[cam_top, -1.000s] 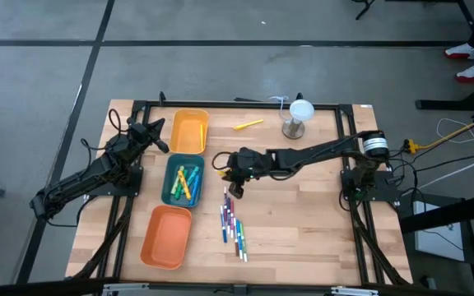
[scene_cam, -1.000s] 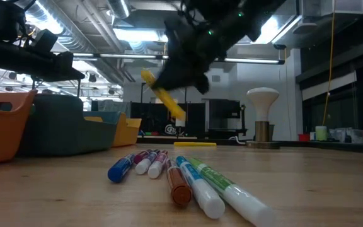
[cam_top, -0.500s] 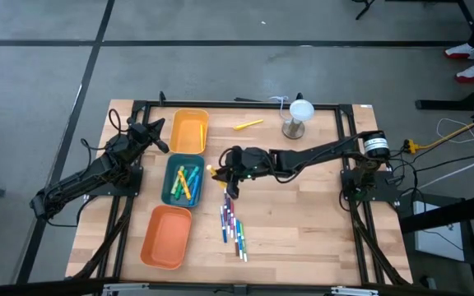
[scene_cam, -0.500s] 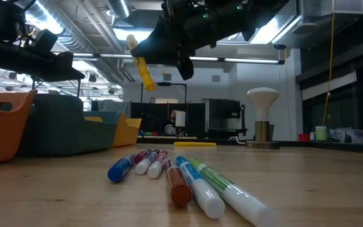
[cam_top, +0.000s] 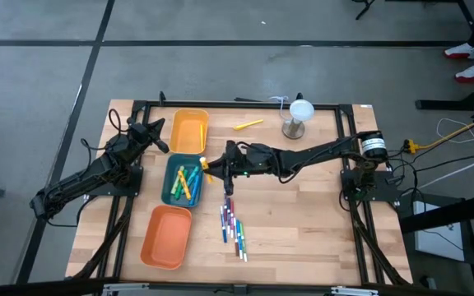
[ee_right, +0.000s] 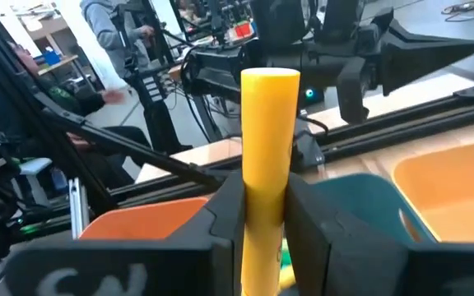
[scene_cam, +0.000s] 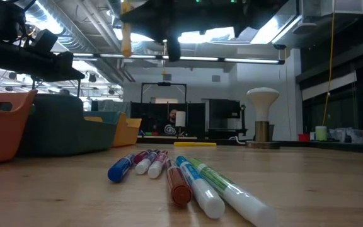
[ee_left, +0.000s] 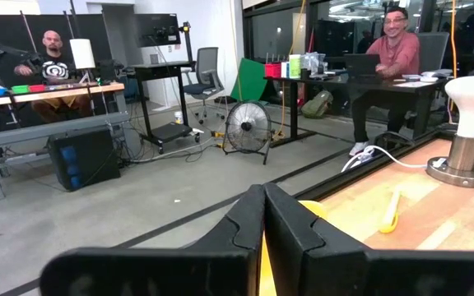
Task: Pick & Place Markers
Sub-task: Put the yellow highlighter pen into the blue bin, then put the yellow pen into the yellow bin
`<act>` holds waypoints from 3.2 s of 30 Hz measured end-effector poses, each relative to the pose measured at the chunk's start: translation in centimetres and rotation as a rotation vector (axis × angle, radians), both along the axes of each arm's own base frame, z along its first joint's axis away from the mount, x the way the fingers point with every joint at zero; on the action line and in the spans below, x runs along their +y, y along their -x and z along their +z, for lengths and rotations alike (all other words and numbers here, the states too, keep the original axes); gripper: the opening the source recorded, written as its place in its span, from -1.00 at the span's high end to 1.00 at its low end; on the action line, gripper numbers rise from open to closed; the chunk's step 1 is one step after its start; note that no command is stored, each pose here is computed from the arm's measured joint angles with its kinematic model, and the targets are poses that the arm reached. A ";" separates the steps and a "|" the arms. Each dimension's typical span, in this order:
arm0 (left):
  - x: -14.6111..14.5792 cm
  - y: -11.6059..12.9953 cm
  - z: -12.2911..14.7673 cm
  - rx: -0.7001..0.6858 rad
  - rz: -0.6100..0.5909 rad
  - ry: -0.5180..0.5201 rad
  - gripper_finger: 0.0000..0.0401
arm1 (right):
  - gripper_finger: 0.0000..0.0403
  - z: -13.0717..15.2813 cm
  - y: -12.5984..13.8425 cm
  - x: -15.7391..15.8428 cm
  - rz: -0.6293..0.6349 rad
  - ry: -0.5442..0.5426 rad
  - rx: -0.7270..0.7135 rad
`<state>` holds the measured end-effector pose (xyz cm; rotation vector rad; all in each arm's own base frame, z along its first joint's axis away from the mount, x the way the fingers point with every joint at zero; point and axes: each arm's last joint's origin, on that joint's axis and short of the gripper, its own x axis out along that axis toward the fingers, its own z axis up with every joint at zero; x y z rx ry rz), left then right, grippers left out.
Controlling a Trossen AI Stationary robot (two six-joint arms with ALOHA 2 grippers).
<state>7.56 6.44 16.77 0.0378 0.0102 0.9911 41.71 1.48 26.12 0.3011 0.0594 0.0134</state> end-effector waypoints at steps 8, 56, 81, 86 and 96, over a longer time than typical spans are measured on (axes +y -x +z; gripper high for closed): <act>0.0 0.0 0.0 0.000 0.000 0.000 0.96 | 0.68 -0.1 -4.0 0.3 0.051 0.016 0.039; 0.0 0.0 0.0 0.000 0.000 0.000 0.97 | 0.28 -3.7 -10.4 -2.6 -0.026 -0.276 0.268; 0.0 0.0 0.0 0.000 0.000 0.000 0.95 | 0.28 -4.7 -9.7 -0.1 0.332 -0.181 0.366; 0.0 0.0 0.0 0.000 0.000 0.000 0.96 | 0.28 -5.9 -9.2 0.9 0.279 0.004 0.447; 0.0 0.0 0.0 0.000 0.000 0.000 0.97 | 0.28 -5.3 -7.2 2.9 0.257 0.317 0.831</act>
